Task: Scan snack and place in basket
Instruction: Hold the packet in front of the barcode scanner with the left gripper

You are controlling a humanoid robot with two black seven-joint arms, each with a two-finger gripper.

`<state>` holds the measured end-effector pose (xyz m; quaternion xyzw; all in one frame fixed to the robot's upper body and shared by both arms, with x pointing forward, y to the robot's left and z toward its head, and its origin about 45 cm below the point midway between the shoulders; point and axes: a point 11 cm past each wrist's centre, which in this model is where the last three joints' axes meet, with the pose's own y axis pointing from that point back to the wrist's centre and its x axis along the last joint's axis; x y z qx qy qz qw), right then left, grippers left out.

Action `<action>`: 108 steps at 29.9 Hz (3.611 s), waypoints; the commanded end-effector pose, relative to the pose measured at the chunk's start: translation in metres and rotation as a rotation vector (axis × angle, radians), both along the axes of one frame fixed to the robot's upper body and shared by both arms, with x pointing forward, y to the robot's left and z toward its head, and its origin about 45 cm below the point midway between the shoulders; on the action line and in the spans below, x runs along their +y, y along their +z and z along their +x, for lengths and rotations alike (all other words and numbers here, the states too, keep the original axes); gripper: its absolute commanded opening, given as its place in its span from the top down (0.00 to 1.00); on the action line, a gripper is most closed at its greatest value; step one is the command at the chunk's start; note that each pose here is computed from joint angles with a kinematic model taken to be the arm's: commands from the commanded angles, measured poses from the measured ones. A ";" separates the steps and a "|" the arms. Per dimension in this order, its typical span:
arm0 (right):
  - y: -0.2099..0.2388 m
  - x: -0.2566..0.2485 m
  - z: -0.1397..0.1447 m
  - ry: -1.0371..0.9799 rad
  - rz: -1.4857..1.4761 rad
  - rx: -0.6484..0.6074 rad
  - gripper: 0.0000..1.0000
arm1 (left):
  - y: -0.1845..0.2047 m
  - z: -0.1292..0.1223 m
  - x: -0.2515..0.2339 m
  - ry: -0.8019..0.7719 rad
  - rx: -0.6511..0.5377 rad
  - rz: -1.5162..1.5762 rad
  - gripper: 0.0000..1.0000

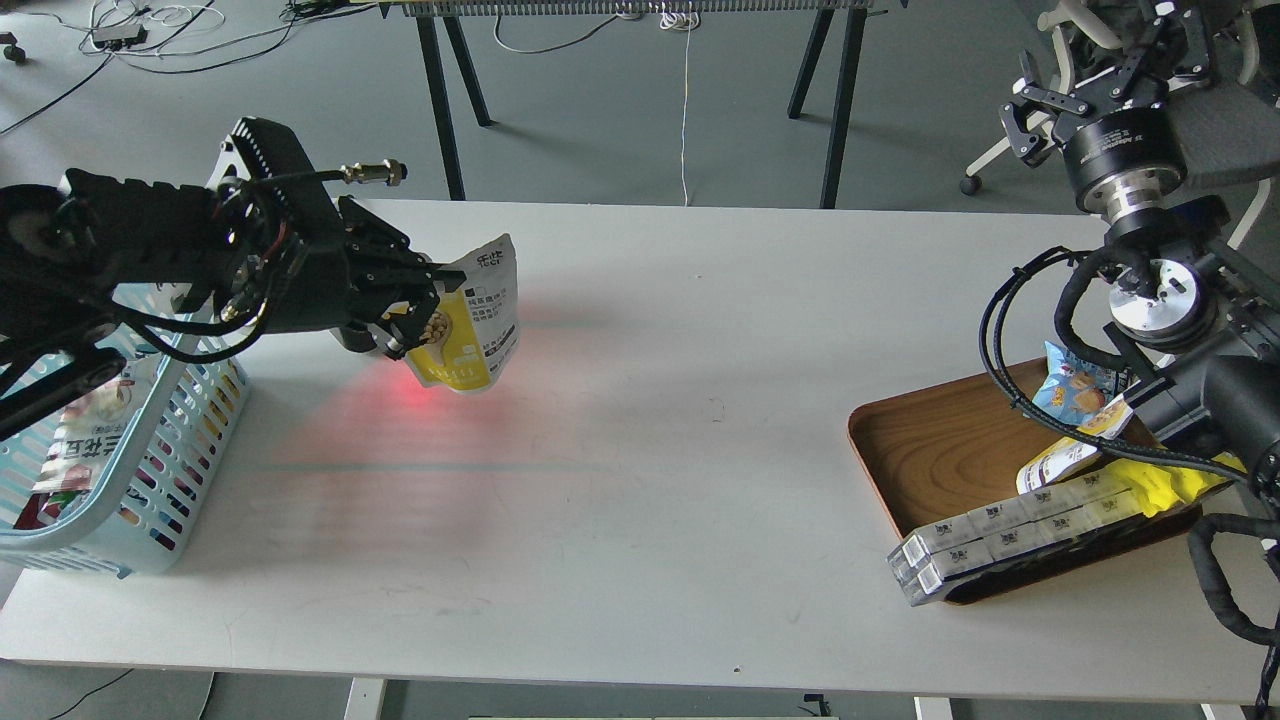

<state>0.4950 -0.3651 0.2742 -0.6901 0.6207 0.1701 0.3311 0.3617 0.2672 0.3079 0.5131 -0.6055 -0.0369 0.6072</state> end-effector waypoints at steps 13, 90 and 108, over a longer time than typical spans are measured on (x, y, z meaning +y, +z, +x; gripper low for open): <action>0.002 -0.005 -0.001 -0.012 -0.004 -0.002 0.02 | -0.002 -0.001 -0.004 -0.010 0.007 -0.004 1.00; 0.017 -0.004 0.005 -0.019 0.014 -0.034 0.02 | 0.045 0.002 0.007 -0.022 -0.074 -0.051 1.00; 0.020 -0.004 0.006 -0.019 0.016 -0.040 0.02 | 0.008 0.005 0.018 0.033 0.011 -0.037 1.00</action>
